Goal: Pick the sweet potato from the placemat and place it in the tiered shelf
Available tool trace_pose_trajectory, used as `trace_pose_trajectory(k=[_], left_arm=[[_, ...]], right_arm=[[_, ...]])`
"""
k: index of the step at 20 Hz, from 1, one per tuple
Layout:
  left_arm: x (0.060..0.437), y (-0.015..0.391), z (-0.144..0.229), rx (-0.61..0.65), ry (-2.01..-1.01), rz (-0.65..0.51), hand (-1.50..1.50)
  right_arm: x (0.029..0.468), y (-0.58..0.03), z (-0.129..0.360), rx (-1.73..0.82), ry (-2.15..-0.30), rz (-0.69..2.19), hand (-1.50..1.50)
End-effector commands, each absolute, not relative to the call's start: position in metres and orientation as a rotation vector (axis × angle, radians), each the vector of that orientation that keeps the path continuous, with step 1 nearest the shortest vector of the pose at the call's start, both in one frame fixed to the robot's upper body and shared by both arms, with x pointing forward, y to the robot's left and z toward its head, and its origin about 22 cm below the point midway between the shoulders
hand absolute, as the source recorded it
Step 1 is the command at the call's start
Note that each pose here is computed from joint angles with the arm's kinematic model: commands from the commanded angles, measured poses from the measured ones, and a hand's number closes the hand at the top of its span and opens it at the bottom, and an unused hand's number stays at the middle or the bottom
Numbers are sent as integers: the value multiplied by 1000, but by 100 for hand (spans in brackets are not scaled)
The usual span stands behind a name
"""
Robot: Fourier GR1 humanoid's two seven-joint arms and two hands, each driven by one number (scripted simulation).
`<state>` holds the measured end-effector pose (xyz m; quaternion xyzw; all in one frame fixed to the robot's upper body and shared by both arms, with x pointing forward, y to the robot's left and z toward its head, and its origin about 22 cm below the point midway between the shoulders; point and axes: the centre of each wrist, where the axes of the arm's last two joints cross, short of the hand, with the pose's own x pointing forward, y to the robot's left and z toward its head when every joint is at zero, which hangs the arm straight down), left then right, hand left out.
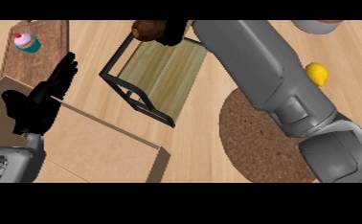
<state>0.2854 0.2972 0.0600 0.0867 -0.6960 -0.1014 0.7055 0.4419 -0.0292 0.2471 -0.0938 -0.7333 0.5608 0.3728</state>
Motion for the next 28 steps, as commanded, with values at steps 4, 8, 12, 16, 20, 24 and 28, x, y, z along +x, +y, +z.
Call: trace_pose_trajectory(k=[4,8,12,16,20,24,28], left_arm=[[270,264,23,60,-1392,-348,0],[270,252,17,45,-1384,-346,0],[269,268,18,57,-1364,-352,0],[265,267,8,78,-1361,-326,0],[257,268,5,73,-1359,-309,0],[262,271,20,82,-1380,-312,0],[262,264,22,80,-1388,-321,0]], right_arm=[[449,-26,195,267,-1596,1160,-150],[454,-33,190,430,-1550,988,-150],[457,-29,212,502,-1614,822,-150],[463,-42,233,460,-1703,574,-150],[477,-93,249,348,-1766,360,-150],[485,-148,267,212,-1756,215,-150],[487,-218,255,102,-1732,223,-150]])
